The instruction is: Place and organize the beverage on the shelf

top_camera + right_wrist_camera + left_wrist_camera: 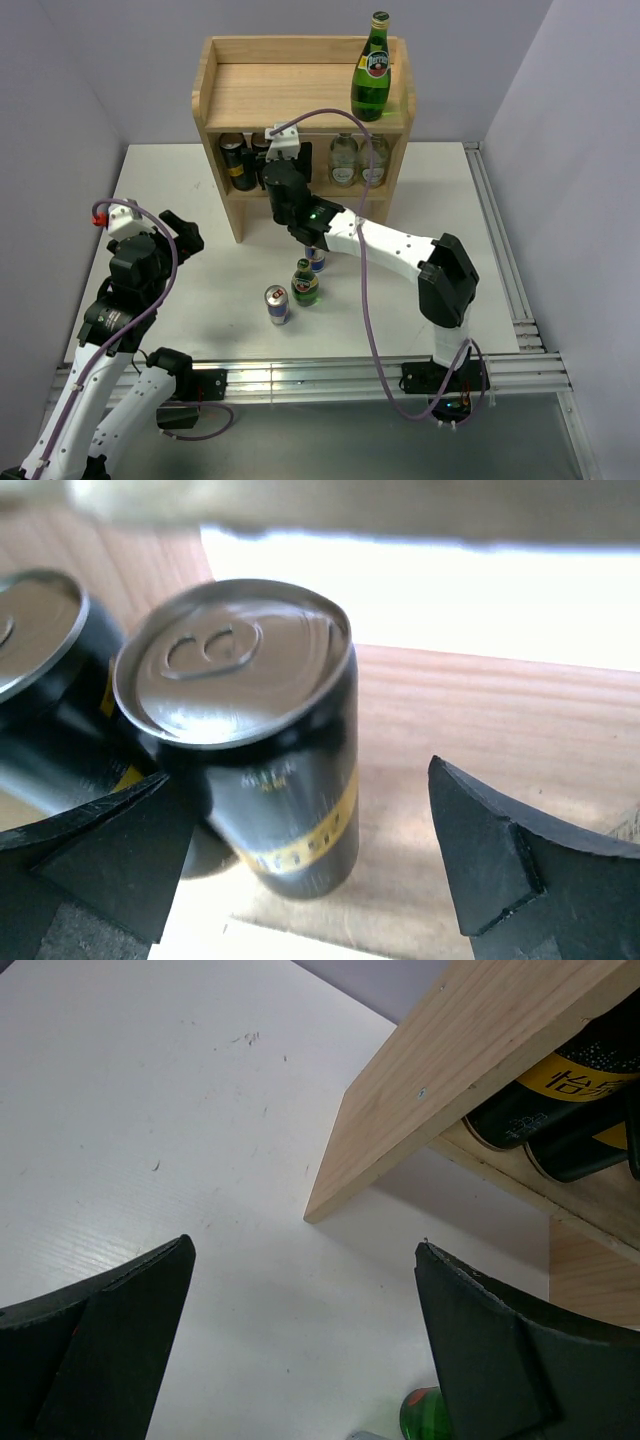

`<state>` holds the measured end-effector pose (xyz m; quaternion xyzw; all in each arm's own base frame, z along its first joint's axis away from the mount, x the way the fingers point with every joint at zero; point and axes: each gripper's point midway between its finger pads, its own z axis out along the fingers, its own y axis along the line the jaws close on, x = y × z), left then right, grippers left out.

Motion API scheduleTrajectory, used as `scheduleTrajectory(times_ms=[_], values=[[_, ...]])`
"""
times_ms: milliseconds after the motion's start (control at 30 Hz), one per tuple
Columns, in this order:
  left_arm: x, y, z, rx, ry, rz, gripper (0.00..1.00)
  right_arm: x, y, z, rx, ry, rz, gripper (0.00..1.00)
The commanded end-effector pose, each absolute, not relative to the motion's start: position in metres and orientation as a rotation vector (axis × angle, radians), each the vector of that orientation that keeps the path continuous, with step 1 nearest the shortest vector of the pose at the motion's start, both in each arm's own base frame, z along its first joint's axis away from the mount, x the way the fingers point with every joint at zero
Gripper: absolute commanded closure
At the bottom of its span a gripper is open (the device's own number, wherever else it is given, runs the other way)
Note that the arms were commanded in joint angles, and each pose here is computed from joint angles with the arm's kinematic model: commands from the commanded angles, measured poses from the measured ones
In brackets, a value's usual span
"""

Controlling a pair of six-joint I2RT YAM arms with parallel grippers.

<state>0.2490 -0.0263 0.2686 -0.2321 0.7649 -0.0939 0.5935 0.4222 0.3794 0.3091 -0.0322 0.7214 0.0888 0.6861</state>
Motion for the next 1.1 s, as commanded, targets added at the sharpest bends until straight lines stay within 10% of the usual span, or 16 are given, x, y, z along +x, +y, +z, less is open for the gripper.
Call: scheduleTrajectory(times_ms=[0, 633, 1067], values=[[0.249, -0.026, 0.276, -0.526, 1.76, -0.224, 0.01, 0.411, 0.373, 0.322, -0.056, 1.625, 0.274, 0.0], [0.25, -0.034, 0.276, -0.47, 1.779, -0.253, 0.01, 0.274, 0.341, 0.325, -0.094, 1.68, 0.372, 0.0], [0.252, -0.041, 0.275, -0.434, 1.797, -0.281, 0.01, 0.165, 0.318, 0.182, -0.154, 1.936, 0.529, 0.0]])
